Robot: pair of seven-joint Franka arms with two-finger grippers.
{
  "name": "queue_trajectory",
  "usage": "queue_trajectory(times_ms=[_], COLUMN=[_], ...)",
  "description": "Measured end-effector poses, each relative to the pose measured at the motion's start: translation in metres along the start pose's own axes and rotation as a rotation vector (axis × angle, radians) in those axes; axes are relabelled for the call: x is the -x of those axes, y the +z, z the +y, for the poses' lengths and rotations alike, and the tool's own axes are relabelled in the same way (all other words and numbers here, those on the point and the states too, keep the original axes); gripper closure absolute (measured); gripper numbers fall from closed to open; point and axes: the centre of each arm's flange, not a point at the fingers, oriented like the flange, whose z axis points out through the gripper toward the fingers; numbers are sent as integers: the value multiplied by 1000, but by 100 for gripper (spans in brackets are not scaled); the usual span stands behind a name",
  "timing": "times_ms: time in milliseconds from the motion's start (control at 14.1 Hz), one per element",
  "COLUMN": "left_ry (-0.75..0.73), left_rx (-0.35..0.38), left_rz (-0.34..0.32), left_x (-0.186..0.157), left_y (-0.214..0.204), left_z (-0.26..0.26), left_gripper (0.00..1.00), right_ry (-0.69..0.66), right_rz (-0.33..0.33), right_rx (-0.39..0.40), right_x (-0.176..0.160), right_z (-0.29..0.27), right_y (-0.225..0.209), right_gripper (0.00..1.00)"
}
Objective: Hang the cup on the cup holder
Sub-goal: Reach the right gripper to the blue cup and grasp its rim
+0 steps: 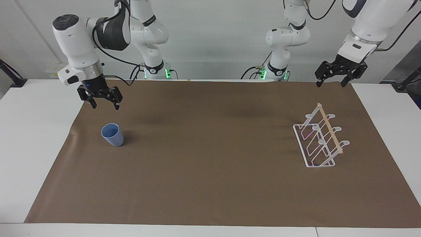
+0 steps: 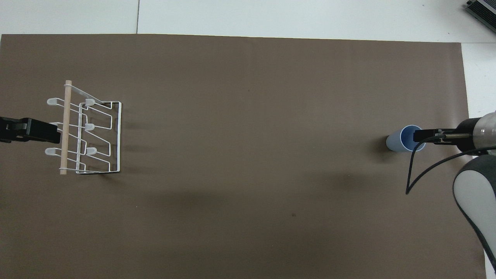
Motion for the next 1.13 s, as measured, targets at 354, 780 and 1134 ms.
queue_trajectory(times_ms=[354, 780, 1134], left_ry=[4, 19, 24], left_rx=[1, 0, 0], left_rz=[5, 3, 3], left_x=[1, 1, 1], left_y=[-4, -4, -4], left_z=[-6, -1, 2], left_gripper=[0, 0, 0], right_ry=[-74, -97, -113], right_rz=[5, 9, -3], right_rx=[4, 10, 7], right_x=[-2, -13, -1], right_z=[-2, -5, -14], right_y=[47, 99, 122], right_gripper=[0, 0, 0])
